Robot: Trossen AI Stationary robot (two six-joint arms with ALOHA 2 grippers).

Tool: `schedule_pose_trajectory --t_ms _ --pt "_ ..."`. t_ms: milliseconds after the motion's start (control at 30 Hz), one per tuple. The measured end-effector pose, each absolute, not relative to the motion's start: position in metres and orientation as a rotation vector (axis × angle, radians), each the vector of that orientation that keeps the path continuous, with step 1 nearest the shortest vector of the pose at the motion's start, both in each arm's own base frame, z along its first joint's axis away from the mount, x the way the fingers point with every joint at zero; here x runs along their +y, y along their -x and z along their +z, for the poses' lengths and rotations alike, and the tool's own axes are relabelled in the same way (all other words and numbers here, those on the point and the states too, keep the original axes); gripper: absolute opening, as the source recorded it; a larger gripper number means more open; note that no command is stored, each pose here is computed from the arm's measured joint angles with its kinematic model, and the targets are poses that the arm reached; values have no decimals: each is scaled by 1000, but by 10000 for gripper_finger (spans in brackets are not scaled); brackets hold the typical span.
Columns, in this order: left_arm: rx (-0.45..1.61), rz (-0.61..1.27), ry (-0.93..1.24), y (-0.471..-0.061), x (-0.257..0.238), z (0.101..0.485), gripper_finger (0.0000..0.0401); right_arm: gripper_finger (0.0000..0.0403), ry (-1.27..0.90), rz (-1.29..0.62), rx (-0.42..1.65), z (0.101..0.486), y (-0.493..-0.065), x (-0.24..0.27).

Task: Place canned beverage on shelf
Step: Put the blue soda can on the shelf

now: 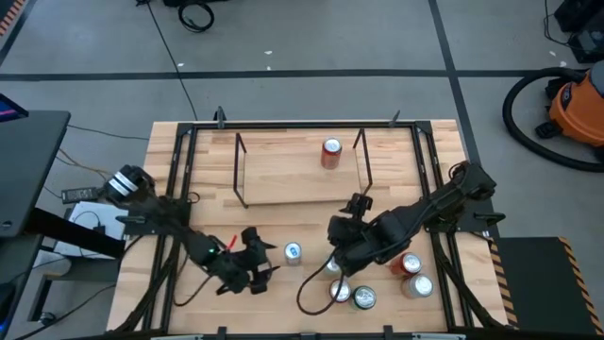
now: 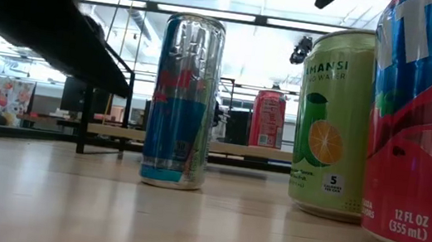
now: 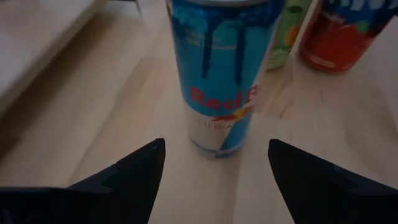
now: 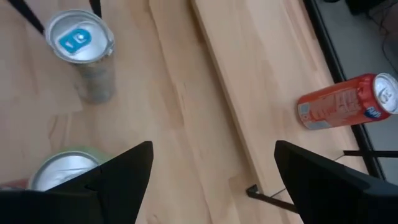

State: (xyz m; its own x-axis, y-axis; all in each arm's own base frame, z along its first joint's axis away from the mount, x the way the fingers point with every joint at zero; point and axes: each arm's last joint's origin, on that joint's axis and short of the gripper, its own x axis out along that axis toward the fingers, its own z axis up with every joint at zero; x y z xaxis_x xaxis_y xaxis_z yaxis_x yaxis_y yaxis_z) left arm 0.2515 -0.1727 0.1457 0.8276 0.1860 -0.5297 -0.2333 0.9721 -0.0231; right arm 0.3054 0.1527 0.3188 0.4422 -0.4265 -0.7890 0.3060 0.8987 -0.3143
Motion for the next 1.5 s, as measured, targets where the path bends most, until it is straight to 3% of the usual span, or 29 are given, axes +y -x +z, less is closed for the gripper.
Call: schedule_pose_trajectory --t_ms 567,733,1100,1333,1500 --pt "517 192 188 -288 -157 116 363 347 142 -399 1038 291 -308 154" --pt "498 182 139 -291 -155 115 339 347 140 -398 1040 291 -308 153" --pt "523 75 13 -292 -157 116 215 347 111 -292 966 294 -320 160" --pt "561 -123 -61 -297 -154 117 228 347 60 -96 887 301 -339 160" --pt "581 -294 -122 -302 -147 117 235 347 45 -84 875 302 -345 152"
